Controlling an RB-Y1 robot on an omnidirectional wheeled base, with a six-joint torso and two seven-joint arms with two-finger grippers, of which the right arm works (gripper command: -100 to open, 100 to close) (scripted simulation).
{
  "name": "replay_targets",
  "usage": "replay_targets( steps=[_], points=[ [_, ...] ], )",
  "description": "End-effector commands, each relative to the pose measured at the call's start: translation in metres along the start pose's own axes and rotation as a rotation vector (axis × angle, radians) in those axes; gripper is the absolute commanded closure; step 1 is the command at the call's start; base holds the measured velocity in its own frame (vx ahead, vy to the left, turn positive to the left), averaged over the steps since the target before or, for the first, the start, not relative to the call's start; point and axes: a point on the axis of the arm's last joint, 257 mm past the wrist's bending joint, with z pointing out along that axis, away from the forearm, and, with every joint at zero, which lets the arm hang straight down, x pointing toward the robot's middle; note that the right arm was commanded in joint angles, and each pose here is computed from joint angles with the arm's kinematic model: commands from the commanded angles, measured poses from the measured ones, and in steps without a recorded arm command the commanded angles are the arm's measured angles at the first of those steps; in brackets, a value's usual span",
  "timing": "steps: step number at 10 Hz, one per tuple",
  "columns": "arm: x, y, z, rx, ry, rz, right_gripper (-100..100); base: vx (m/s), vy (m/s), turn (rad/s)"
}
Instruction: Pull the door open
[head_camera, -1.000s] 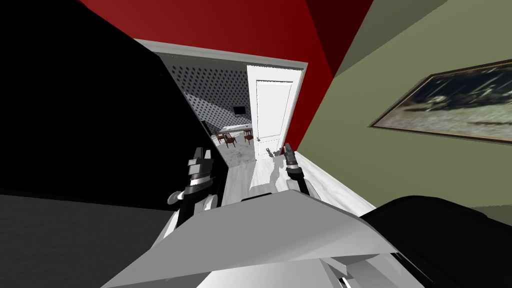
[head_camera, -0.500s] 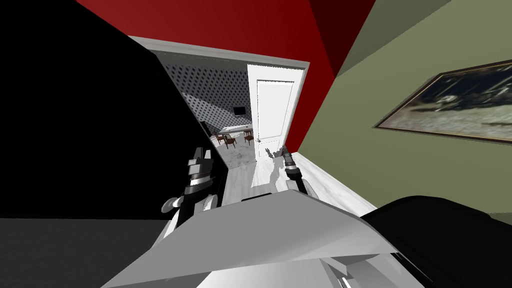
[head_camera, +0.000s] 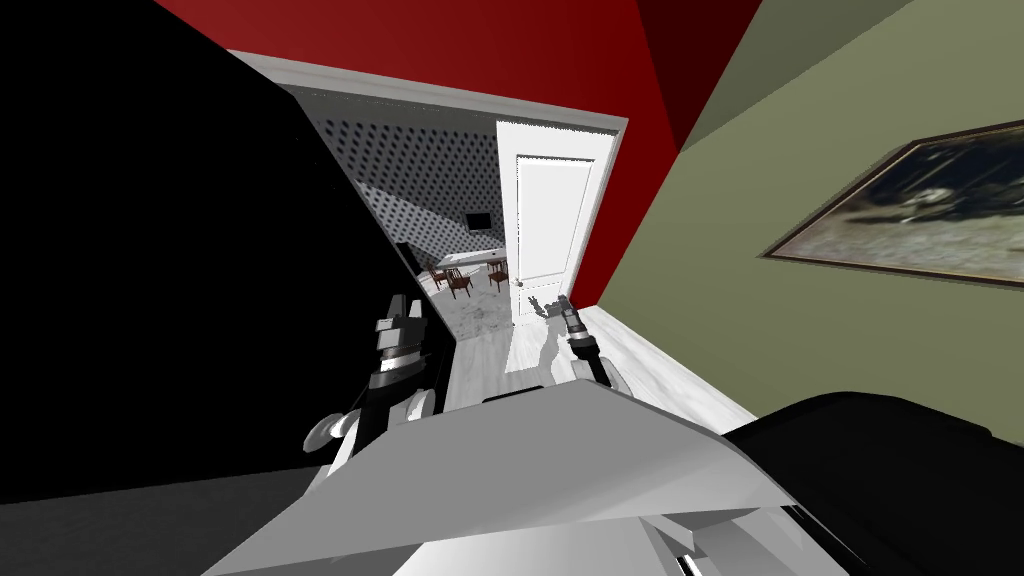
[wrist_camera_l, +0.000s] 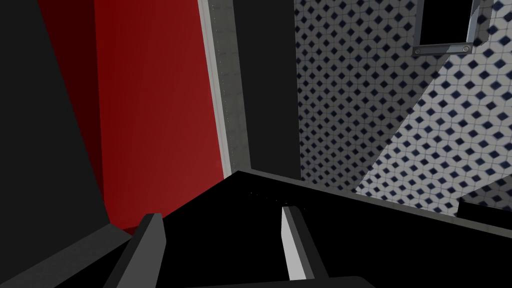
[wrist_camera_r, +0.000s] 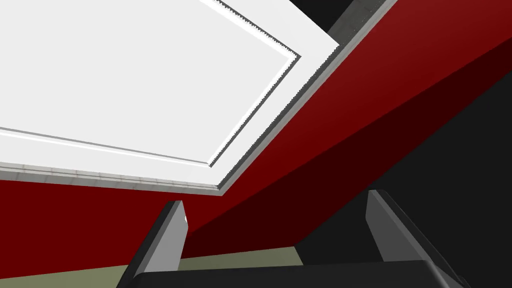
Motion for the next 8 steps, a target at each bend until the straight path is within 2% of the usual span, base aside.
replay_targets(
  steps=[1,8],
  points=[
    [0.008,-0.010,-0.0023,0.013,0.018,-0.037,-100,0.097,0.020,-0.007],
    [0.037,-0.054,-0.0142,0.061,0.102,-0.192,-100,0.096,0.022,-0.008]
  ],
)
